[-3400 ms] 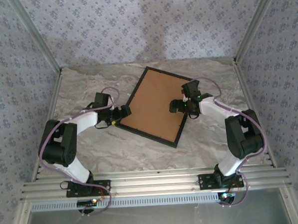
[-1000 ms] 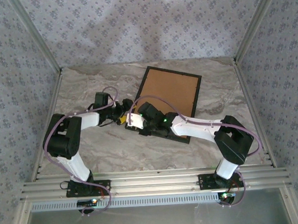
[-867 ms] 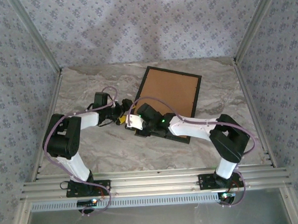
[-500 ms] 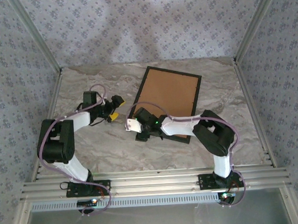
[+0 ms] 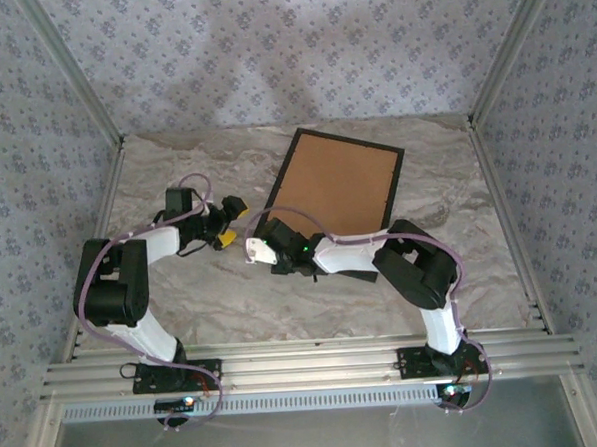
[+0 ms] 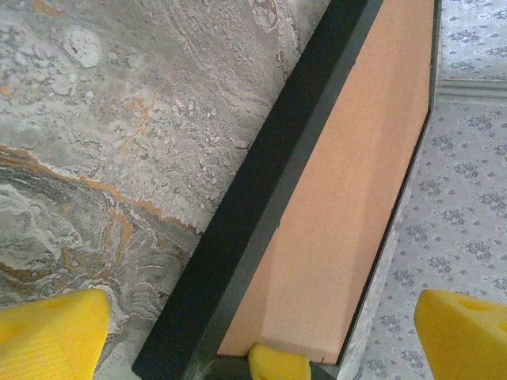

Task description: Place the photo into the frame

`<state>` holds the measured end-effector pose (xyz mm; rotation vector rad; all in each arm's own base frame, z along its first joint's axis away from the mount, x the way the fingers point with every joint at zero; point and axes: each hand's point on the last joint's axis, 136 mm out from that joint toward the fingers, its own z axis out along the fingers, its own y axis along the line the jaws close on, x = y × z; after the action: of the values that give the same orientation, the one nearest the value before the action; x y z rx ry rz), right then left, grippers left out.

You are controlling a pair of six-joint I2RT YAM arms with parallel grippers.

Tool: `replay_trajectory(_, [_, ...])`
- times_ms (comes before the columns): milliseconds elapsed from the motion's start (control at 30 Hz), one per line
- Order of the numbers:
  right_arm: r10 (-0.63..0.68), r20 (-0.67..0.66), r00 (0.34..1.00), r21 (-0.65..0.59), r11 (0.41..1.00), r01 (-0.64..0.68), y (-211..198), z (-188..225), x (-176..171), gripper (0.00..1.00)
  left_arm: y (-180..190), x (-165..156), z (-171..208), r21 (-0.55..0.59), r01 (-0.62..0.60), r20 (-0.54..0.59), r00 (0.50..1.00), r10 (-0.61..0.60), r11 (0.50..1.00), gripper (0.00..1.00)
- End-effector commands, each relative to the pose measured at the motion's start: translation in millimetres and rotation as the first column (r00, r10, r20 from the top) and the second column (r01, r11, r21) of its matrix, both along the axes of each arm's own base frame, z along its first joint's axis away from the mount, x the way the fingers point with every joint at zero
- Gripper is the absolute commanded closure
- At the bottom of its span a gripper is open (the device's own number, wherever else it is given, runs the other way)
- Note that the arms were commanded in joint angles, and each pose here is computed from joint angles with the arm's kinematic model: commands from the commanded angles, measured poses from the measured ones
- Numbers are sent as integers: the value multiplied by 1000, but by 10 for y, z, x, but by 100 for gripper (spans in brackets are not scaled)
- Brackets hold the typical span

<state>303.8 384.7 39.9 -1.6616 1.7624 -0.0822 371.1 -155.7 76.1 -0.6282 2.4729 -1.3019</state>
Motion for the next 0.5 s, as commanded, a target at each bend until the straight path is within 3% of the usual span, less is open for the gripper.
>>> replay_trajectory(0, [3,-69,998,-150,989,-14,-271,-411,-113,100,-37,-28,64,-17,29,23,999,-29,999,2])
replay_trajectory(467, [33,-87,996,76,997,-26,-86,461,-115,100,-268,-43,37,-57,100,16,995,-99,993,1])
